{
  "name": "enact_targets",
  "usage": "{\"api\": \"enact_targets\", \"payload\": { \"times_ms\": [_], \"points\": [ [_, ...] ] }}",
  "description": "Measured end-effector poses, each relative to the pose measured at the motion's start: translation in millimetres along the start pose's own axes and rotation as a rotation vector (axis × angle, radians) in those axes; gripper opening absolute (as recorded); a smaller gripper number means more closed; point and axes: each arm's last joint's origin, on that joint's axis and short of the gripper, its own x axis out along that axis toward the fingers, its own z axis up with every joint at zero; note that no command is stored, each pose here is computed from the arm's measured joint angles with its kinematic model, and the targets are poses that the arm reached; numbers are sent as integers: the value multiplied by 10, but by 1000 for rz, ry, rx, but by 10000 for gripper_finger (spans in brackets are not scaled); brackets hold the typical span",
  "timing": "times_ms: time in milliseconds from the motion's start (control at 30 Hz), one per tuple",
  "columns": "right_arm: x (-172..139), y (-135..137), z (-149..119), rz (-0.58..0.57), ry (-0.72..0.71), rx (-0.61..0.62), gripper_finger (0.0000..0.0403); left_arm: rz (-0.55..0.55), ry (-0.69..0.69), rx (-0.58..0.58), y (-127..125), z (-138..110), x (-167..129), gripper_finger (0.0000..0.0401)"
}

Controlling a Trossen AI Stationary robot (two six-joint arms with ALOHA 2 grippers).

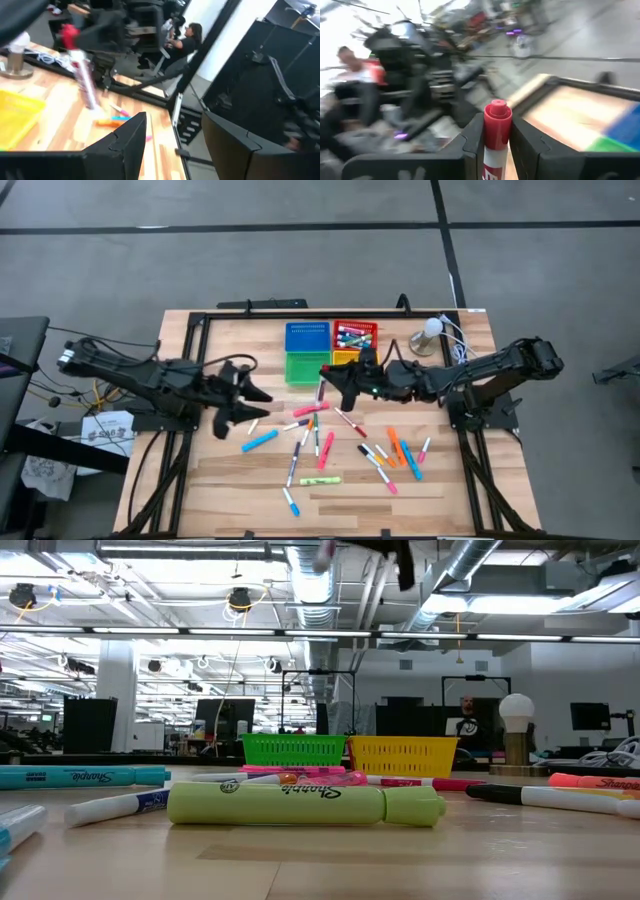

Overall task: Pick & Place Markers
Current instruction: Put the red thick dry erase marker into the red bin

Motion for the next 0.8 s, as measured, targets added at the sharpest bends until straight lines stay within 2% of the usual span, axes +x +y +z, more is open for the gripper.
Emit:
{"api": "enact_targets", "payload": {
  "times_ms": [167,367,533,800],
  "points": [
    [60,-235,-9,-171,43,-59,60,-2,-19,-2,72,-101,-211,191],
    [163,-750,110,-361,142,-219,60,87,-63,-21,167,-219,-316,191],
    [189,-1267,290,-453,254,-346,60,217,-158,-38,207,-180,-393,191],
    [97,-1943,610,-510,345,-497,60,503,-278,2,291,-138,-436,191]
  ]
}}
